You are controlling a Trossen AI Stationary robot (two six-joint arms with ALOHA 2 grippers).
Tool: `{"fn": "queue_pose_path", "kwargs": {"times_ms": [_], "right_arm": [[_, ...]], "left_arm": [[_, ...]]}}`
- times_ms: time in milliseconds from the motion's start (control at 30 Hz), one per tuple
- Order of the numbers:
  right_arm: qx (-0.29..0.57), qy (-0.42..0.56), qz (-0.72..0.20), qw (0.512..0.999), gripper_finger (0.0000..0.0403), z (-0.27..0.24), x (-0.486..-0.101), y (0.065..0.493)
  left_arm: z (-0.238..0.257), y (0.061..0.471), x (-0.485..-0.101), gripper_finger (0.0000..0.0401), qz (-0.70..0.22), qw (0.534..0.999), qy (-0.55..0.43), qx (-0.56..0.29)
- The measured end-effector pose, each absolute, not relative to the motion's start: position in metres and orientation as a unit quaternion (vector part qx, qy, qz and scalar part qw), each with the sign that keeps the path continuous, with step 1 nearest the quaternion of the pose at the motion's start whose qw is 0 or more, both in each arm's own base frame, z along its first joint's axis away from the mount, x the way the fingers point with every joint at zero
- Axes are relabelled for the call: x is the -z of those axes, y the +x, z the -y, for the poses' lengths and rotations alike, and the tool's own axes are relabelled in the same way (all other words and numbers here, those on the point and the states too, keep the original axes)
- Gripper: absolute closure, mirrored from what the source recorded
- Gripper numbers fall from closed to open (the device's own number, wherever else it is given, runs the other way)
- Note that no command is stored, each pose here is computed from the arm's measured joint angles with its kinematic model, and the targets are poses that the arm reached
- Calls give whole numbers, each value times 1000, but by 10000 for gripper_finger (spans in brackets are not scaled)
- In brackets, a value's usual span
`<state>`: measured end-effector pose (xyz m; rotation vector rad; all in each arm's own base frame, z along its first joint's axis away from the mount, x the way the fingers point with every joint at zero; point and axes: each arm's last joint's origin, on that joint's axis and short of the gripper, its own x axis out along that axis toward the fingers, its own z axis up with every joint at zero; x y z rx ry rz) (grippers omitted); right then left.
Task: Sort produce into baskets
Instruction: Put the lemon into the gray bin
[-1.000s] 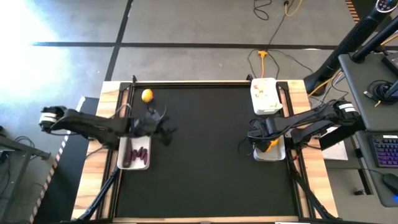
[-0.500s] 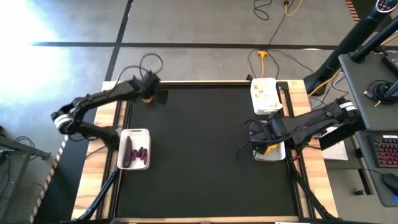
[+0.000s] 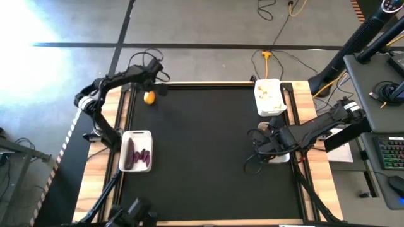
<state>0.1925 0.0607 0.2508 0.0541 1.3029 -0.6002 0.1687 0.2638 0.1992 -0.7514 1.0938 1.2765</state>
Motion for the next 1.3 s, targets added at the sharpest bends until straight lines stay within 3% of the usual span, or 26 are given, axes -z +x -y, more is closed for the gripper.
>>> {"fn": "queue_pose_path", "kwargs": {"times_ms": [233,467,700,800,967,1200,1300], "right_arm": [[268,18,-598,755,21,-62,-250,192],[261,16,-595,760,21,-63,-250,194],[231,13,-576,784,21,-67,-250,201],[205,2,-560,802,21,-69,-251,207],[172,-36,-515,839,21,-72,-254,219],[110,-71,-438,889,21,-78,-243,236],[98,-71,-408,905,21,-80,-229,239]], "left_arm": [[-263,167,-177,95,-531,554,-339,-545],[-263,166,-164,98,-543,539,-350,-540],[-262,168,-156,153,-536,552,-351,-534],[-257,178,-156,180,-529,580,-342,-516],[-218,225,-169,182,-526,667,-304,-430],[-114,316,-178,174,-472,822,-180,-264],[-71,337,-177,174,-449,856,-150,-206]]}}
